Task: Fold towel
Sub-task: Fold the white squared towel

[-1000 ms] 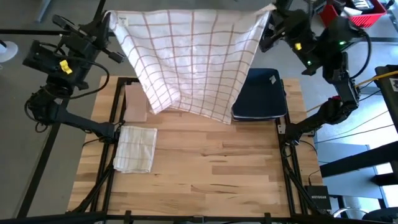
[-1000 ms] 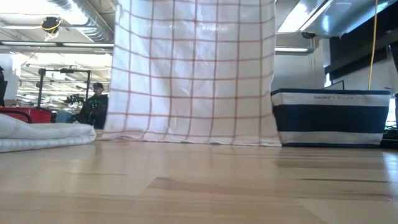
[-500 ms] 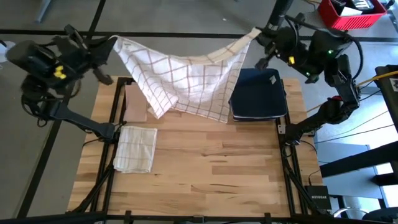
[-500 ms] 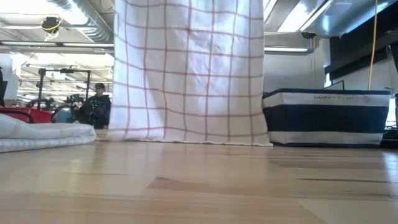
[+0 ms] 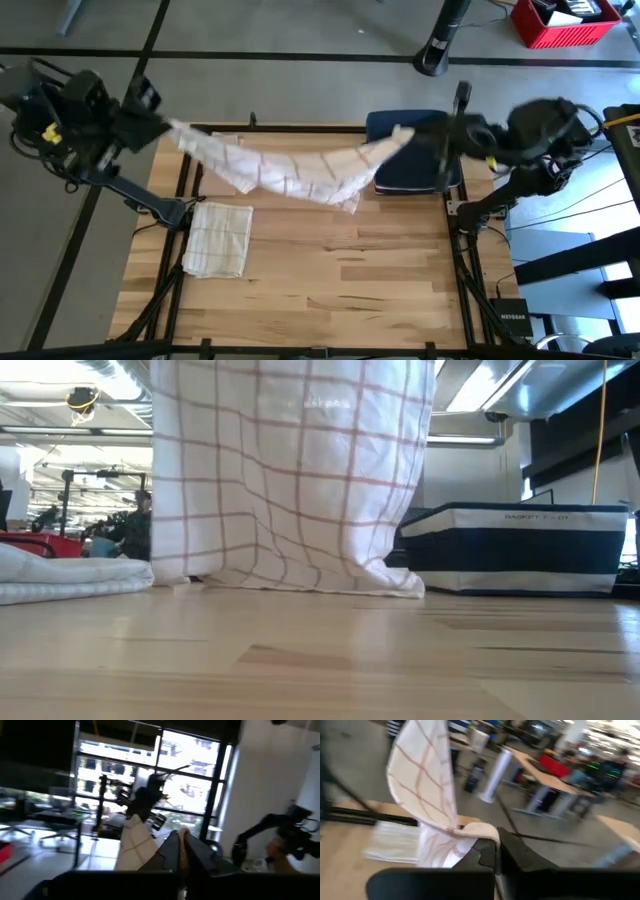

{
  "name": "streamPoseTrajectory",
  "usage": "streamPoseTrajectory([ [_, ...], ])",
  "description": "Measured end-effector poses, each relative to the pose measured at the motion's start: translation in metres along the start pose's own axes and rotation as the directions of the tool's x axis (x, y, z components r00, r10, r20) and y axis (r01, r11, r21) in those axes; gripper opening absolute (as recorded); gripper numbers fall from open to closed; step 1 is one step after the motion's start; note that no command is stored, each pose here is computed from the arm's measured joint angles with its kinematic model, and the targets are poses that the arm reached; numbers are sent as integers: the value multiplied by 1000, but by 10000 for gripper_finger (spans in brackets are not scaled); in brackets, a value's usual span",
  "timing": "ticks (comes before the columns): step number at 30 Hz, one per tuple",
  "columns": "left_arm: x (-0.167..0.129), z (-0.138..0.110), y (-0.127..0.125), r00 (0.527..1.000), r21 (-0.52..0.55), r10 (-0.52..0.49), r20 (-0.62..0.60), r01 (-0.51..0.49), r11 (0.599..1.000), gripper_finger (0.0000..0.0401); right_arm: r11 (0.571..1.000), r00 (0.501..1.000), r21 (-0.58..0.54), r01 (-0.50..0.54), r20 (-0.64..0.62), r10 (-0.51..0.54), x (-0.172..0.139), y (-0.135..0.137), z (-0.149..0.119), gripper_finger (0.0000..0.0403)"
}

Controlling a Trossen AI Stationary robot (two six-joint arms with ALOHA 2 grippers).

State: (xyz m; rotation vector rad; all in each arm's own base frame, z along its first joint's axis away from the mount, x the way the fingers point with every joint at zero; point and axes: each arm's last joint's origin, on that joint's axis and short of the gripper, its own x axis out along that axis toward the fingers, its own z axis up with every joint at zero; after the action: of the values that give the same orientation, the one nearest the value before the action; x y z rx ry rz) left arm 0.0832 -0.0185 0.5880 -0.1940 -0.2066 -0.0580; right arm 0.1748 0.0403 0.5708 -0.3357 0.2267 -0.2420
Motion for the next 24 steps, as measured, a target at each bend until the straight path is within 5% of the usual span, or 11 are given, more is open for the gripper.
streamPoseTrajectory([
  [7,36,-17,-28,974,-19,-212,-81,211,977,1,971,963,-8,-237,134,236,-28,41,15,5],
  [14,62,-15,-68,922,126,-376,95,364,923,1,970,893,-55,-235,382,238,-57,65,46,10],
  [18,63,-9,-82,908,224,-365,206,320,921,1,992,852,-71,-107,508,128,-71,65,66,7],
  [24,53,7,-76,932,310,-163,322,59,949,1,989,834,-46,143,543,-95,-78,54,81,9],
])
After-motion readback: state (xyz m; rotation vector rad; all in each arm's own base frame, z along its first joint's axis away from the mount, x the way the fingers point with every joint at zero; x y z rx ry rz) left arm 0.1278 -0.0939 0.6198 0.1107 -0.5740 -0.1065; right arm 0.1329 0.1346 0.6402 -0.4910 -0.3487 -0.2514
